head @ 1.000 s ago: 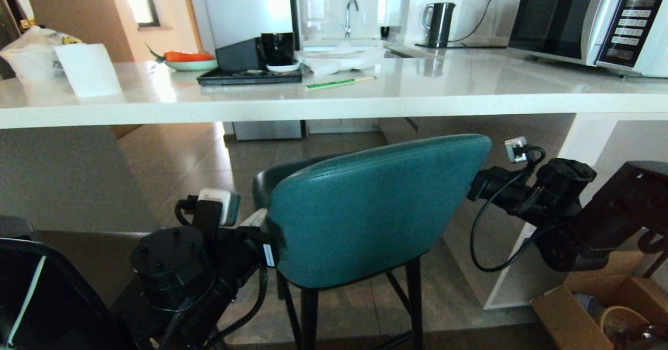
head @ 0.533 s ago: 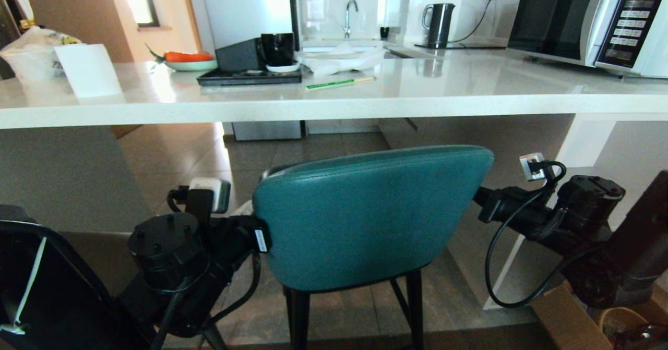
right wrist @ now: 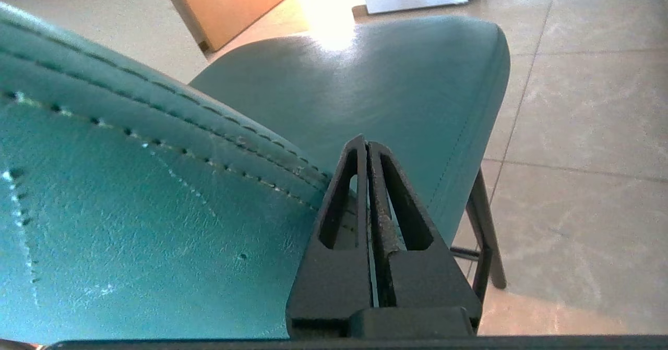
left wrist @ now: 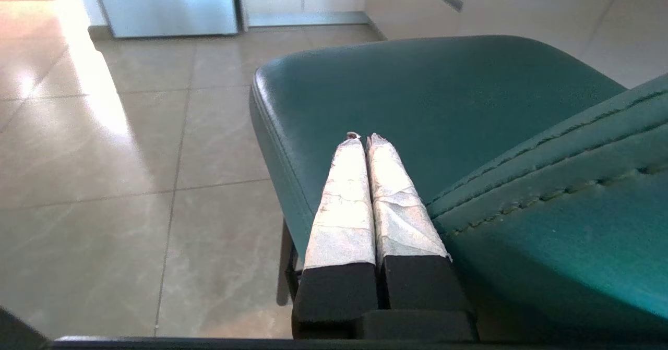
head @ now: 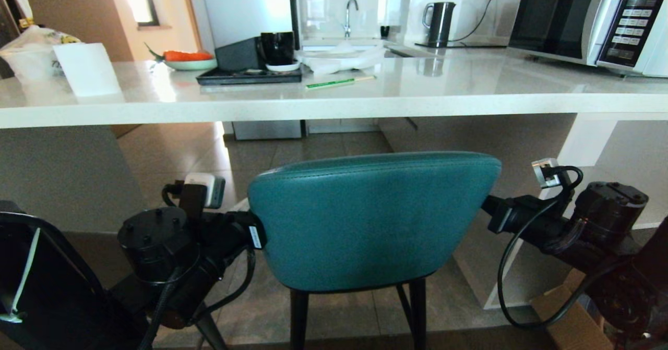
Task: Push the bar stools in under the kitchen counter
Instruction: Pull the blue chair out from under the dining table
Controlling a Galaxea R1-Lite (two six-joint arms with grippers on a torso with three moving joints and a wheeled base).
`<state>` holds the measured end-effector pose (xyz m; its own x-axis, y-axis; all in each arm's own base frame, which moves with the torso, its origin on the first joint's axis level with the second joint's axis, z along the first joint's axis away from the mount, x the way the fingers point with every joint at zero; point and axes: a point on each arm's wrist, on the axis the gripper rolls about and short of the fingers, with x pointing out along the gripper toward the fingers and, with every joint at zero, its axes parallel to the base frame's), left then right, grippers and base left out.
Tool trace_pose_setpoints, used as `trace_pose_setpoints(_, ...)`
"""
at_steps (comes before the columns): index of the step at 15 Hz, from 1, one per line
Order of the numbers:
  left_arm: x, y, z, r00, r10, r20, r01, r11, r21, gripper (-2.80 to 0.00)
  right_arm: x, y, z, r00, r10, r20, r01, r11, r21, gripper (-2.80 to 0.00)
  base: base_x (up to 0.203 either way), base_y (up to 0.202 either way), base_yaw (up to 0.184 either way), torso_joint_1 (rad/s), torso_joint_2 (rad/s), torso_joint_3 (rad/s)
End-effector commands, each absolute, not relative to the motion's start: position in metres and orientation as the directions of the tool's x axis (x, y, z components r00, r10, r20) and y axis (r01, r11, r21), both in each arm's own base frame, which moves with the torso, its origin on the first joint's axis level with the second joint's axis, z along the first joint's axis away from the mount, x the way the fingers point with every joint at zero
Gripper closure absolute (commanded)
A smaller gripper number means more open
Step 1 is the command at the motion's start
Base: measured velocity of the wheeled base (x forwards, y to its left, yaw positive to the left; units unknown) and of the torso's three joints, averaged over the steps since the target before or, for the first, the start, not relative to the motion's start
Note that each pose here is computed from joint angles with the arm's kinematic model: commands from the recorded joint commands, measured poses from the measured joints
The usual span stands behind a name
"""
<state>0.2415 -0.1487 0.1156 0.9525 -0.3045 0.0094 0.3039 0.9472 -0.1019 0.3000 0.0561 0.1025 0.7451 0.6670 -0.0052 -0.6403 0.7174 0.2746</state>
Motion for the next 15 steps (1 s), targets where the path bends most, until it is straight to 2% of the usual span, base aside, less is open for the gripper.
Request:
trace_pose_setpoints(1, 0.239, -0.147, 0.121, 0.939, -0.341, 0.032, 0.343, 0.932, -0.119, 0.0, 0.29, 0.072, 0.11, 0.729, 0.685, 0.018, -0.664, 0.7, 0.263, 0.0, 0.0, 0.0, 0.0, 0.0, 0.0, 0.0)
trace_pose_setpoints(4, 0.236, -0.148, 0.117, 0.929, -0.37, 0.014, 0.369, 0.922, -0.116, 0.0, 0.285, 0.075, 0.107, 0.806, 0.592, -0.001, -0.568, 0.773, 0.282, 0.0, 0.0, 0.0, 0.0, 0.0, 0.0, 0.0)
trace_pose_setpoints(15, 0.231, -0.152, 0.116, 0.921, -0.39, 0.008, 0.389, 0.916, -0.101, 0.0, 0.279, 0.078, 0.108, 0.808, 0.589, -0.005, -0.559, 0.771, 0.306, 0.0, 0.0, 0.0, 0.0, 0.0, 0.0, 0.0)
